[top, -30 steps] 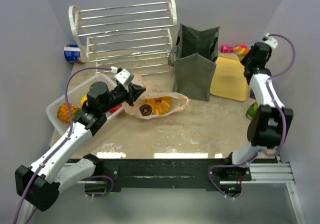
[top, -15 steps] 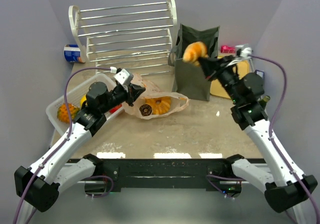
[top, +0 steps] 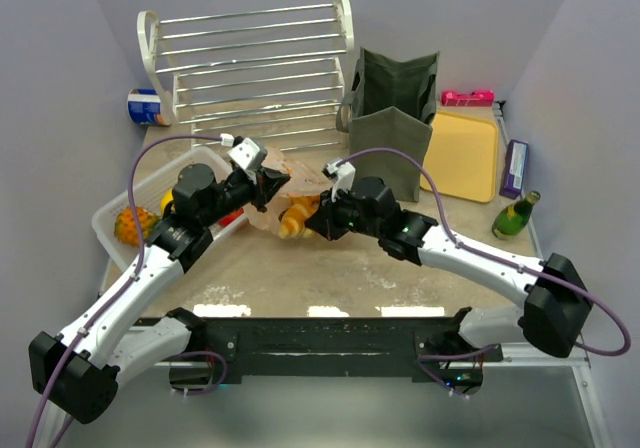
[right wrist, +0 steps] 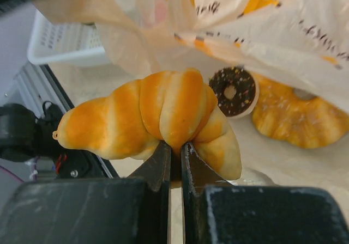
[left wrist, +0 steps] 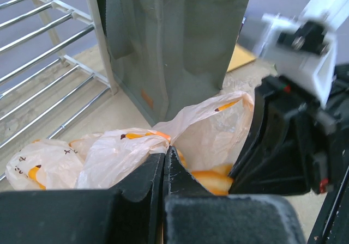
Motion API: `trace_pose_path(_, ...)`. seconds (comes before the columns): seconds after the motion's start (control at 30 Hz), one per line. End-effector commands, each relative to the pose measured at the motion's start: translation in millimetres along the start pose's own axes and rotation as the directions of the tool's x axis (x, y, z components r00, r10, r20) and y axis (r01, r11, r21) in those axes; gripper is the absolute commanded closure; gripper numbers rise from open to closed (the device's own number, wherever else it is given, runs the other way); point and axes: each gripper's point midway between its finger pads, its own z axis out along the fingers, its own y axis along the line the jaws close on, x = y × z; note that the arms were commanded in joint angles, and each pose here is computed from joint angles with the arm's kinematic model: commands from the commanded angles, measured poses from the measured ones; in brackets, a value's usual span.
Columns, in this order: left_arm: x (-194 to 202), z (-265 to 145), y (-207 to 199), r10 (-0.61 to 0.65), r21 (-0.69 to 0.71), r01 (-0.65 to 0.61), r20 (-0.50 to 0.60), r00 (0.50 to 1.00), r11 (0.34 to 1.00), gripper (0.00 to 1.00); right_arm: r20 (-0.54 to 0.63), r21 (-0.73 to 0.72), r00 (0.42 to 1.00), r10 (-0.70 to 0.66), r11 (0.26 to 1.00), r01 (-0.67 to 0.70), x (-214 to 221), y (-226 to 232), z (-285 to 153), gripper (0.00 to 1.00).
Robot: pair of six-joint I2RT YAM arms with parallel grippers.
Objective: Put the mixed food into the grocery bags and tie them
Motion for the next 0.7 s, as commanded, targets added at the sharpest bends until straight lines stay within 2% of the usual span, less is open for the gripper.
trace_pose_path(0.0, -4, 1, 3, 0.026, -0.008, -0.026, 0.025, 0.999, 1.000, 1.00, 0.022, 0.074, 0.999, 0.042, 0.996, -0.044, 0, -10, 11, 1.00)
trace_pose_path(0.23, -8, -2, 4, 0.037, -0.020, -0.036, 0.034, 0.999, 0.999, 1.00, 0.042, 0.302, 0.989, 0.142, 0.942, -0.148, 0, -55, 33, 1.00)
trace_pose_path(0.43, -11, -3, 1, 0.037, -0.008, -0.037, 0.044, 0.998, 0.999, 1.00, 0.069, 0.392, 0.983, 0.170, 0.902, -0.183, -2, -91, 57, 1.00)
trace_pose_path(0.6, -11, -3, 1, 0.039, -0.006, -0.039, 0.044, 0.998, 0.999, 1.00, 0.171, 0.318, 0.968, 0.183, 0.920, -0.230, -23, -83, 78, 1.00)
trace_pose_path(0.63, -10, -3, 1, 0.037, -0.005, -0.037, 0.042, 0.998, 0.999, 1.00, 0.159, 0.300, 0.970, 0.183, 0.927, -0.224, -21, -80, 84, 0.81)
trace_pose_path(0.67, -11, -3, 1, 0.037, -0.006, -0.037, 0.044, 0.998, 0.999, 1.00, 0.126, 0.299, 0.975, 0.185, 0.930, -0.215, -17, -80, 95, 0.71)
